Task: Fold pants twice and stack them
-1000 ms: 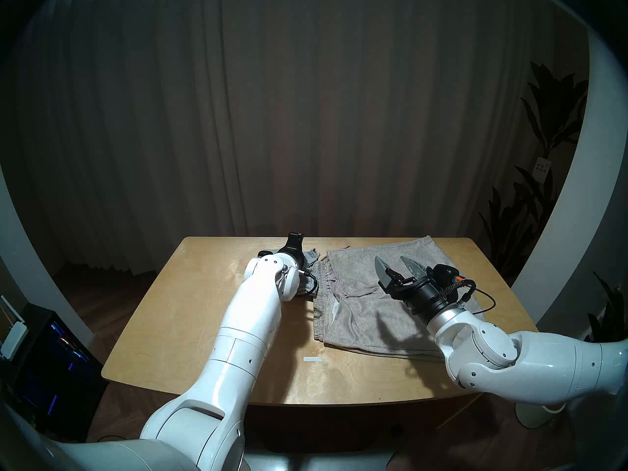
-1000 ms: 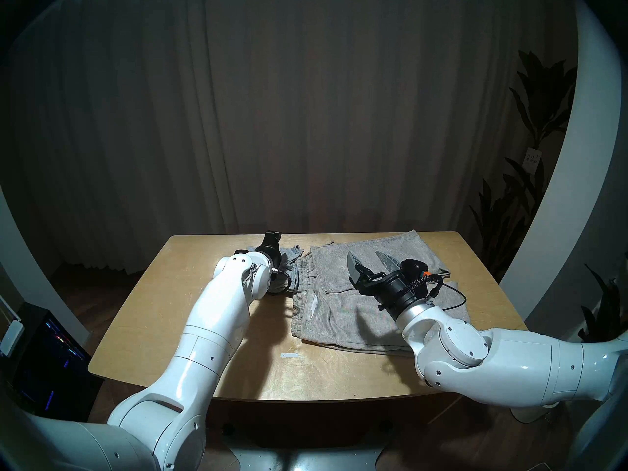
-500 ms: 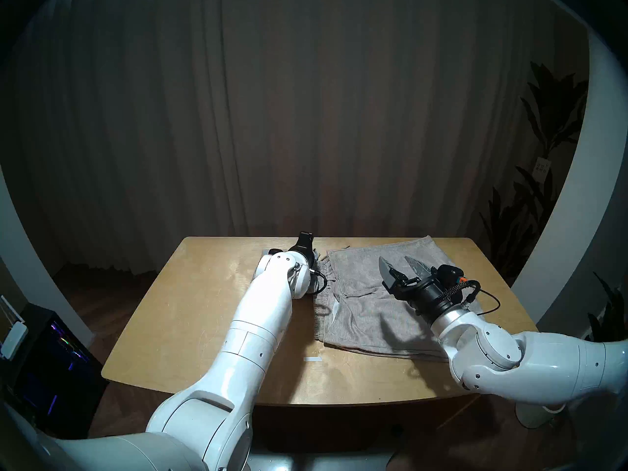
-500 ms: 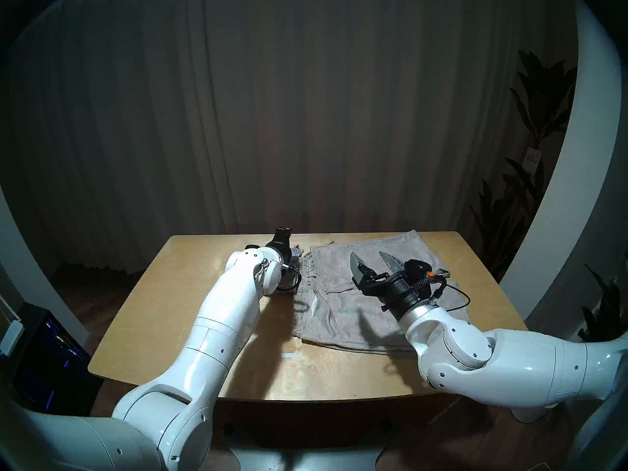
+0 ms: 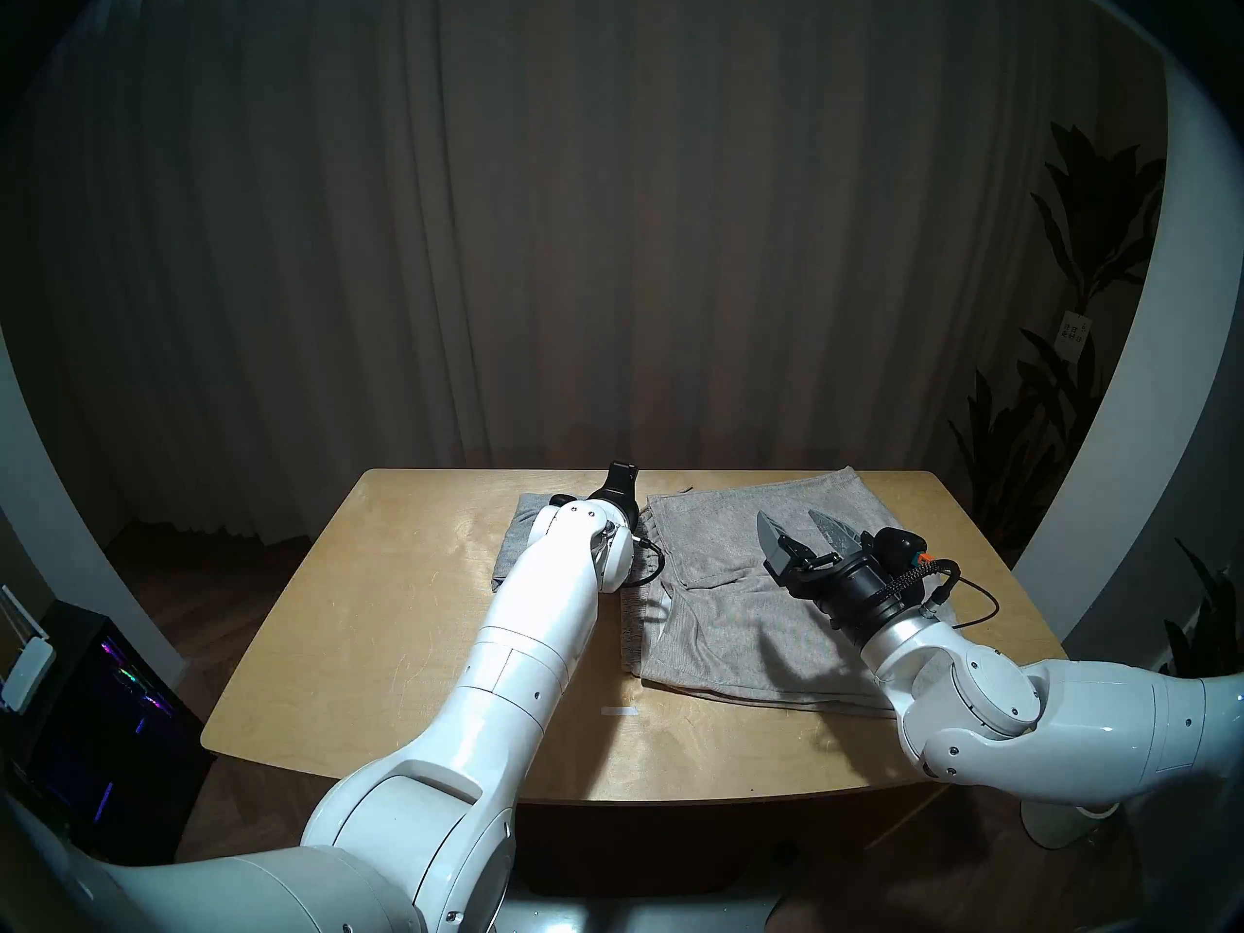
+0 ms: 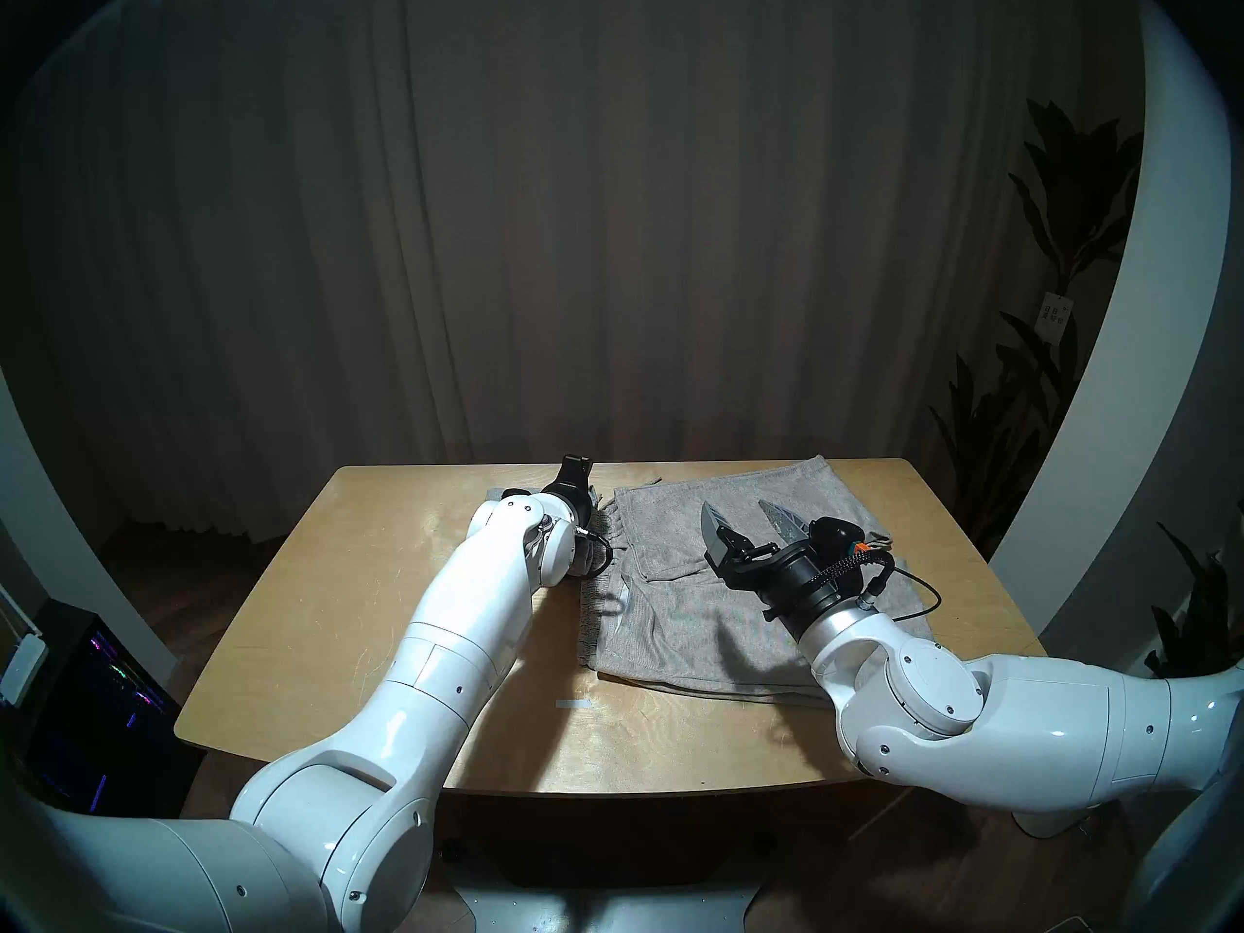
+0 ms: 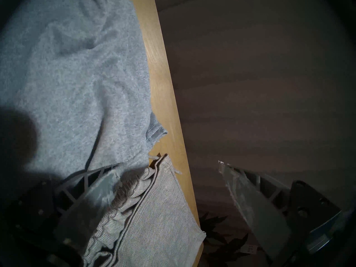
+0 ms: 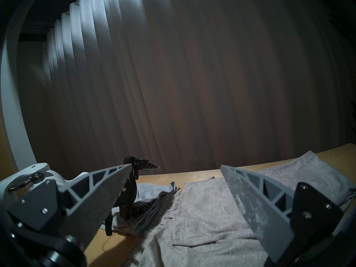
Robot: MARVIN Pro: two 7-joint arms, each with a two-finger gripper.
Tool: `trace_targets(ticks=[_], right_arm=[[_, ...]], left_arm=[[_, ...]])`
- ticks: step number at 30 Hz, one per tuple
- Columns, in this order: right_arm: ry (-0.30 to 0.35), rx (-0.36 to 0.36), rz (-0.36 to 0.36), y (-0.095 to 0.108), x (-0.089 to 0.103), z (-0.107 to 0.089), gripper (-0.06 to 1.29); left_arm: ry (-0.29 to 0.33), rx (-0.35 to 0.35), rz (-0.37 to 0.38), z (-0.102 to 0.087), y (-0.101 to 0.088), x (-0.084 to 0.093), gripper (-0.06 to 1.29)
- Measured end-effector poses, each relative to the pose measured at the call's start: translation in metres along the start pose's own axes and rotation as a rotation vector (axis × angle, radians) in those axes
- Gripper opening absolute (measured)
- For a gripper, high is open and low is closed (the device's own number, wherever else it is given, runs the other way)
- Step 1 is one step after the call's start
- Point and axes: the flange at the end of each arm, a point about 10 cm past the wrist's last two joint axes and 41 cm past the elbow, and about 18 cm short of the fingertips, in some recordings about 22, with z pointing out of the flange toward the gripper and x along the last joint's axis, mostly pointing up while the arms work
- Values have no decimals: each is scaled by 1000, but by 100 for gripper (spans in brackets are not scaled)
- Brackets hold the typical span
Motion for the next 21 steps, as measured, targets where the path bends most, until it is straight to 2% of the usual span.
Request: trace_targets(ticks=[9,12,16,21], right_arm=[[2,-9,1,5,1,-2,120],[-1,-16,6,7,1,-3,120],[-4,-22,15,8,1,-3,120],[-5,-31,46,6,0,-4,120]], left_arm=[[-37,16,-8,8,-6,-18,123],[-46,-13,-15,5,4,-20,123],[-51,-79,-38,-1,26,-18,123],[-42,-170,-105,-12,56,-5,123]])
